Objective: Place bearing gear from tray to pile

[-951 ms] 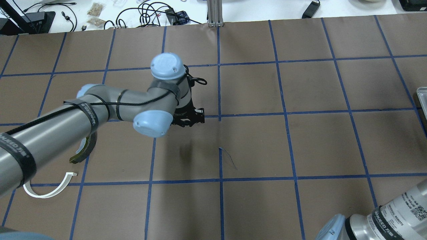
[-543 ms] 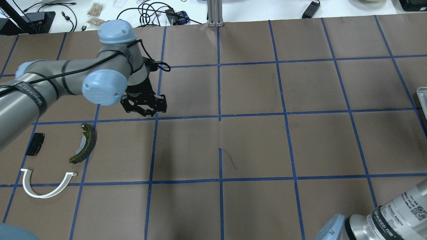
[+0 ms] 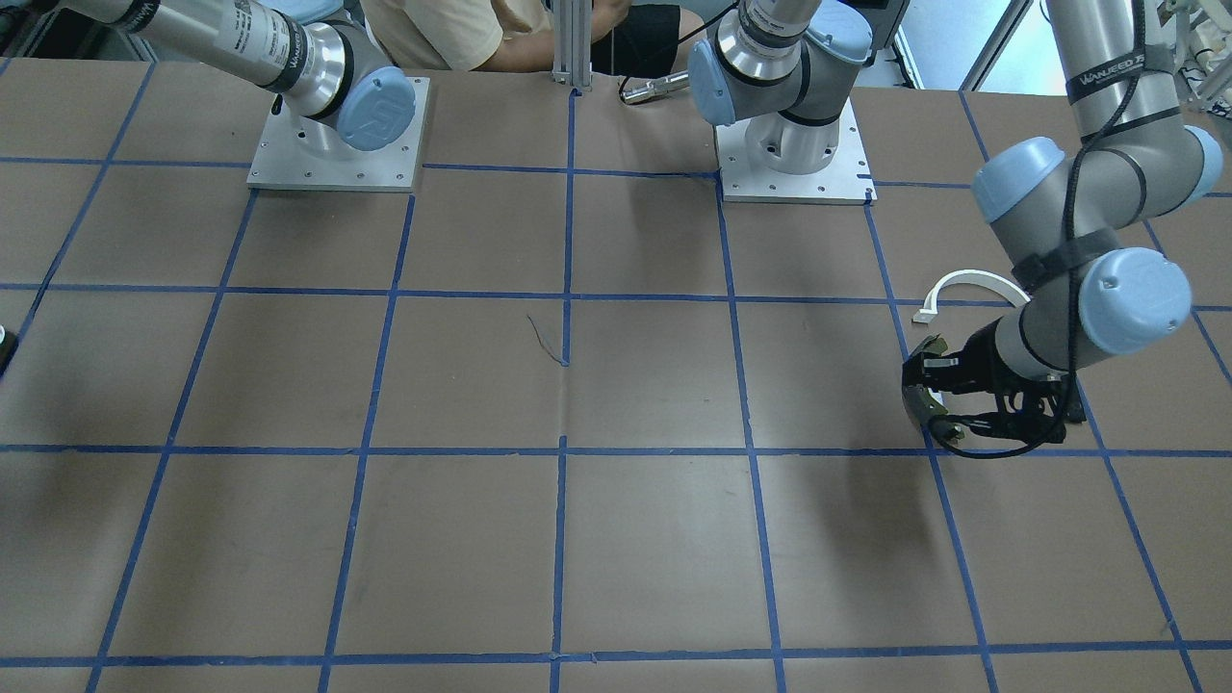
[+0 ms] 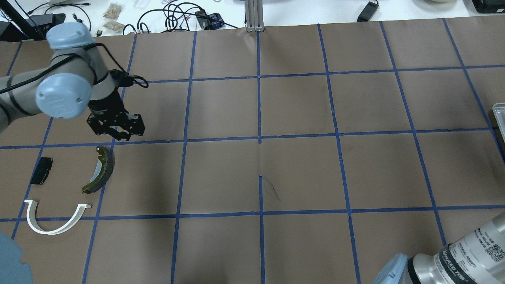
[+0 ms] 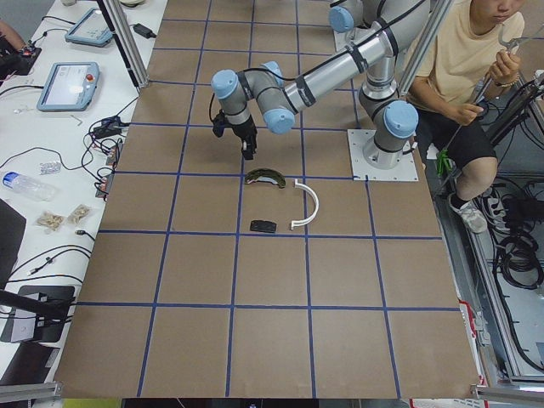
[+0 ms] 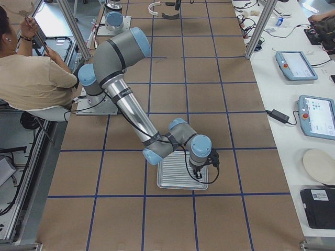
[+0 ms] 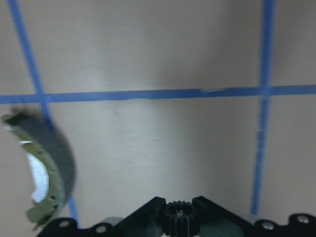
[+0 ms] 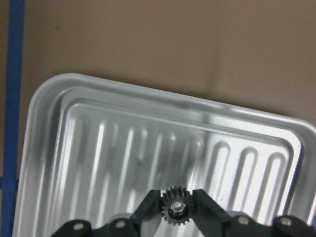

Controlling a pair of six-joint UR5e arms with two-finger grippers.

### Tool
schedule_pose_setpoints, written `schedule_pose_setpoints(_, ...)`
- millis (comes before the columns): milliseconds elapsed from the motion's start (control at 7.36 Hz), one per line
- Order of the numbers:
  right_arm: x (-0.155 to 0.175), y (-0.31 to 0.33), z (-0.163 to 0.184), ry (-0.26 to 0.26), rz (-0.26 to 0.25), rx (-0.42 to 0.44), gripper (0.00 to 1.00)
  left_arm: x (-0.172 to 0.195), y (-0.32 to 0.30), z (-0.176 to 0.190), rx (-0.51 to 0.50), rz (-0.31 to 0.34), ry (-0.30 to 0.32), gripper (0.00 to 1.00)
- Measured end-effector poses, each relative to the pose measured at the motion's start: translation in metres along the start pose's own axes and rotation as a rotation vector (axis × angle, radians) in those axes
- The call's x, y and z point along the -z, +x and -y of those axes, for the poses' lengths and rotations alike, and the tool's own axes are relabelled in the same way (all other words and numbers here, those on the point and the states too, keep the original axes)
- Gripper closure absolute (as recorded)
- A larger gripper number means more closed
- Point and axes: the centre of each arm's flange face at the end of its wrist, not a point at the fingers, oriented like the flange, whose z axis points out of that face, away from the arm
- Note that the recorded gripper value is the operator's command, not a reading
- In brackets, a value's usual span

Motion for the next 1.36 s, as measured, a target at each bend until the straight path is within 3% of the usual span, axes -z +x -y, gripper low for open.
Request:
schedule_pose_setpoints(272, 0.032, -0.044, 0.034, 0.006, -0.001, 0.024, 0.9, -0.03, -0.059, -0.013, -0.071, 0.005, 0.04, 1.0)
schedule_pose_setpoints(407, 0.059, -0.091, 0.059, 0.01, 0.002, 0.021, 0.91, -0.04, -0.075, -0.018, -0.078, 0.001, 0.043, 0.87)
schedule_pose_setpoints(543, 0.08, -0.154, 0.079, 0.01, 0.011, 0.003, 0.91, -0.047, -0.081, -0.021, -0.08, -0.004, 0.04, 0.1)
schedule_pose_setpoints(679, 0.093, -0.224, 0.089, 0.005, 0.022, -0.036, 0.91, -0.051, -0.083, -0.022, -0.08, -0.008, 0.036, 0.0)
schedule_pose_setpoints(1358, 0.099, -0.601, 0.079, -0.021, 0.053, -0.24, 0.9, -0.044, -0.083, -0.022, -0.079, 0.003, 0.039, 0.0)
